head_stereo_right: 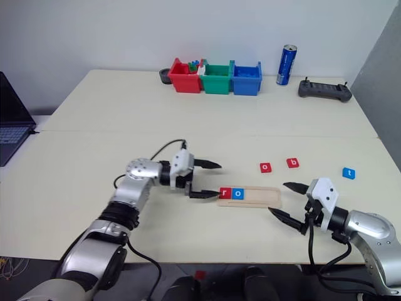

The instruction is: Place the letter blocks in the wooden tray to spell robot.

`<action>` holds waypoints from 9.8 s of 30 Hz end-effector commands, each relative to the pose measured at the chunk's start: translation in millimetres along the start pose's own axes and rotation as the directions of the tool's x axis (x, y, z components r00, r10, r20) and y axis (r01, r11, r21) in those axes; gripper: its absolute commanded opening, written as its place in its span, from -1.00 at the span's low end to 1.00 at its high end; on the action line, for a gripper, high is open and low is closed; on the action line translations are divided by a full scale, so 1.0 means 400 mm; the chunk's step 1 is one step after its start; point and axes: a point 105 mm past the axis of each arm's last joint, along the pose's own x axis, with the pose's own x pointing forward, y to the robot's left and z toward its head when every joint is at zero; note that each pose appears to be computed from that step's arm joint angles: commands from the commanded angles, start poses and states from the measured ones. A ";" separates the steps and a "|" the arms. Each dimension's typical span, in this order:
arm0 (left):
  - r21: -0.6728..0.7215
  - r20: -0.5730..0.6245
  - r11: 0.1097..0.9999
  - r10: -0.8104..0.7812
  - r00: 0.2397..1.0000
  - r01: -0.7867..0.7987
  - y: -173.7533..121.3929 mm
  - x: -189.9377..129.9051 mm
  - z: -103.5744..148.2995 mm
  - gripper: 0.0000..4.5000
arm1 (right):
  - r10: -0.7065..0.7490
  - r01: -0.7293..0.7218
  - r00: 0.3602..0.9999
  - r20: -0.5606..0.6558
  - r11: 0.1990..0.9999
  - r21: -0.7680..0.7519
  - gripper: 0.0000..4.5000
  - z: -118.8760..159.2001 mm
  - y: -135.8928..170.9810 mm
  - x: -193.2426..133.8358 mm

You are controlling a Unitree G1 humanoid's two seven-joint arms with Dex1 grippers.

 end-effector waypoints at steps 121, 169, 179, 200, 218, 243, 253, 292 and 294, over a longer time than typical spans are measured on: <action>-0.131 0.057 0.986 0.116 0.992 -0.108 -0.140 -0.019 0.043 1.00 | -0.681 0.705 0.705 -0.198 0.643 0.299 0.98 -0.055 -0.281 0.176; -0.133 0.055 0.988 0.083 0.995 -0.075 -0.143 -0.017 0.038 1.00 | -0.626 0.767 0.634 -0.455 0.585 0.264 -0.35 -0.154 -0.003 -0.048; -0.132 0.055 0.989 0.080 0.995 -0.073 -0.148 -0.017 0.036 1.00 | -0.595 0.696 0.708 -0.381 0.677 0.237 0.98 -0.117 -0.036 -0.074; -0.130 0.071 0.989 0.082 0.994 -0.072 -0.145 -0.002 0.038 1.00 | 0.167 -0.240 0.921 -0.352 0.955 -0.174 0.98 -0.093 -0.110 -0.112; -0.127 0.056 0.991 0.057 0.997 -0.049 -0.159 -0.012 0.039 1.00 | 0.220 -0.289 0.899 -0.379 0.948 -0.135 0.82 -0.153 -0.168 -0.079; -0.110 0.178 0.993 0.062 0.982 -0.042 -0.137 -0.026 0.121 1.00 | 0.291 -0.315 0.946 -0.140 0.927 -0.205 -0.35 0.021 -0.121 0.091; -0.114 0.119 0.990 0.096 0.988 -0.082 -0.152 -0.056 0.080 1.00 | 0.382 -0.406 0.913 -0.147 0.889 -0.210 -0.35 -0.003 -0.074 0.159; -0.111 0.109 0.992 0.081 0.991 -0.069 -0.163 -0.043 0.067 1.00 | 0.230 -0.244 0.969 -0.095 0.952 -0.186 0.98 0.068 -0.128 0.098; -0.112 0.111 0.991 0.082 0.990 -0.070 -0.164 -0.040 0.066 1.00 | 0.108 -0.123 0.990 -0.089 0.977 -0.173 0.98 0.061 -0.159 0.067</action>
